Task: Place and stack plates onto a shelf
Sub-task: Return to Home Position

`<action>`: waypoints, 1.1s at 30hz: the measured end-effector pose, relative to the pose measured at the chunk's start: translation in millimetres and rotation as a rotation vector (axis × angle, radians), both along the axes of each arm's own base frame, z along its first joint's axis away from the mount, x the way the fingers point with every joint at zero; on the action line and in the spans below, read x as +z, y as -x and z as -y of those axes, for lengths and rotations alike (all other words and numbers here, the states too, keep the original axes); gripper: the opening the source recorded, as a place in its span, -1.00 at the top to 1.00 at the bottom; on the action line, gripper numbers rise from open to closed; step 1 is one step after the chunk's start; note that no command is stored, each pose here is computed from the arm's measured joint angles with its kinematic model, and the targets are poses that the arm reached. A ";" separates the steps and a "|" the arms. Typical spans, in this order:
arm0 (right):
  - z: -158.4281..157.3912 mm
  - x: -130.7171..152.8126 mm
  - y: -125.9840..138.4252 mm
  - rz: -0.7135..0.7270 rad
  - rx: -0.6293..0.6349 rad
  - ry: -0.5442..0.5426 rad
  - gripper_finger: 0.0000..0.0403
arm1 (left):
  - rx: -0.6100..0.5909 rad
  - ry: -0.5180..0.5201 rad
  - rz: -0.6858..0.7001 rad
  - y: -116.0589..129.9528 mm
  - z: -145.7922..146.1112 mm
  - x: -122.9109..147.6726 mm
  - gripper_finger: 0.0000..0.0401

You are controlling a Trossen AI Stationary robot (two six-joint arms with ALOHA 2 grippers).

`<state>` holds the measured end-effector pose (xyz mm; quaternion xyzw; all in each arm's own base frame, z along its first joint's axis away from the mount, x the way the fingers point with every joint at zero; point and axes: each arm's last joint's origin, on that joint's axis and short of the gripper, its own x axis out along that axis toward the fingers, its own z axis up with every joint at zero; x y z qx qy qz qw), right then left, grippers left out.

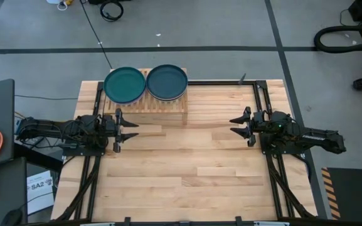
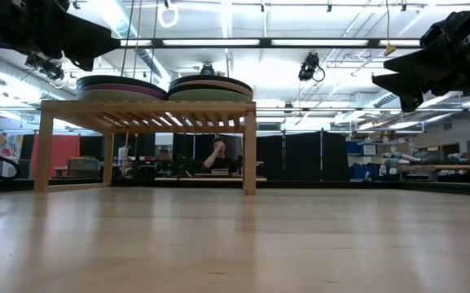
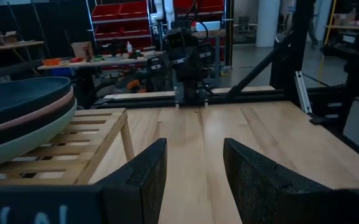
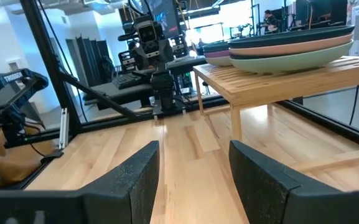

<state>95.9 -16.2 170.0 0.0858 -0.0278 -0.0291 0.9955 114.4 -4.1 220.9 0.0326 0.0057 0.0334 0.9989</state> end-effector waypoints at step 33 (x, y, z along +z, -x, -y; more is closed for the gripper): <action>-0.1 0.1 0.0 0.001 0.003 0.000 0.01 | -0.004 -0.004 0.017 35.5 -2.4 -4.3 0.18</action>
